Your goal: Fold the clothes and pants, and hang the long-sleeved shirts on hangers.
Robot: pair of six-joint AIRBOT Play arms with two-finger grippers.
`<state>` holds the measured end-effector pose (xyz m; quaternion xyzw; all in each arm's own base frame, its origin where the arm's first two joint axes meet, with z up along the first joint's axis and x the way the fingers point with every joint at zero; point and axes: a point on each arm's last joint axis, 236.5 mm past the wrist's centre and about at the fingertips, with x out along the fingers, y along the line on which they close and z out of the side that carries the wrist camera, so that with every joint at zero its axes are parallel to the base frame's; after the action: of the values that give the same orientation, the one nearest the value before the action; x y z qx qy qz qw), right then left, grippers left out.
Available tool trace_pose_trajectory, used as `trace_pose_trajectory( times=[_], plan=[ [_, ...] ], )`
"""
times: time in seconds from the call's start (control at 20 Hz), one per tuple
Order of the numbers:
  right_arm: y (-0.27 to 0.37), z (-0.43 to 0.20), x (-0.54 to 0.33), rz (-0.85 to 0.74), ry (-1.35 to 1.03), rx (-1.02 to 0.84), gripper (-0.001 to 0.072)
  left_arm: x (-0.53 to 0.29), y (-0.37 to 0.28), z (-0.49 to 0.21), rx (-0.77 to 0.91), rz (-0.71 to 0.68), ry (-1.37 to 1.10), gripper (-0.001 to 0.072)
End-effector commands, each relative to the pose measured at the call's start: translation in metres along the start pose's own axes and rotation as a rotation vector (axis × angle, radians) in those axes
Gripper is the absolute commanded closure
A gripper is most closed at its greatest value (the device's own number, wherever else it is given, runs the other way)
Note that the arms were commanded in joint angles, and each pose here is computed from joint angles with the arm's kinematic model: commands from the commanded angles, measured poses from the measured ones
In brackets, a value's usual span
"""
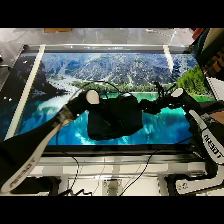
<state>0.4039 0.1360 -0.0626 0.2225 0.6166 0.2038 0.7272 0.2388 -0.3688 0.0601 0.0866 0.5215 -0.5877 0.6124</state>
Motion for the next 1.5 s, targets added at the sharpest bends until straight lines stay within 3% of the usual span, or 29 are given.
trace_pose_trajectory(
  times=[0.0, 0.25, 0.4, 0.45, 0.5, 0.55, 0.8, 1.1, 1.25, 1.45],
  plan=[
    [-0.006, -0.011, 0.012, -0.026, 0.049, 0.020, 0.0021, -0.054, -0.014, 0.008, 0.017, 0.039, -0.093, 0.0679],
    [0.048, -0.042, 0.077, 0.151, 0.190, 0.170, 0.0022, -0.112, 0.005, 0.017, -0.100, 0.129, -0.239, 0.0679],
    [0.088, -0.059, 0.102, 0.231, 0.234, 0.122, 0.0037, -0.125, 0.012, 0.016, -0.115, 0.151, -0.266, 0.0679],
    [0.098, -0.062, 0.108, 0.239, 0.232, 0.059, 0.0176, -0.126, 0.013, 0.016, -0.117, 0.153, -0.269, 0.0679],
    [0.109, -0.061, 0.111, 0.242, 0.221, 0.006, 0.0471, -0.128, 0.014, 0.016, -0.120, 0.156, -0.273, 0.0678],
    [0.119, -0.056, 0.110, 0.249, 0.207, -0.023, 0.0681, -0.129, 0.013, 0.016, -0.117, 0.158, -0.276, 0.0679],
    [0.181, 0.018, 0.033, 0.353, 0.041, -0.202, 0.0686, -0.169, -0.002, 0.015, -0.074, 0.228, -0.357, 0.0679],
    [0.207, 0.083, -0.199, 0.390, -0.351, -0.229, 0.0686, -0.243, -0.028, -0.005, 0.013, 0.448, -0.475, 0.0678],
    [0.170, 0.084, -0.316, 0.277, -0.610, -0.143, 0.0686, -0.257, -0.049, -0.008, 0.053, 0.472, -0.519, 0.0677],
    [0.069, 0.040, -0.425, -0.099, -0.856, 0.096, 0.0686, -0.263, -0.058, -0.010, 0.072, 0.482, -0.537, 0.0677]
  ],
)
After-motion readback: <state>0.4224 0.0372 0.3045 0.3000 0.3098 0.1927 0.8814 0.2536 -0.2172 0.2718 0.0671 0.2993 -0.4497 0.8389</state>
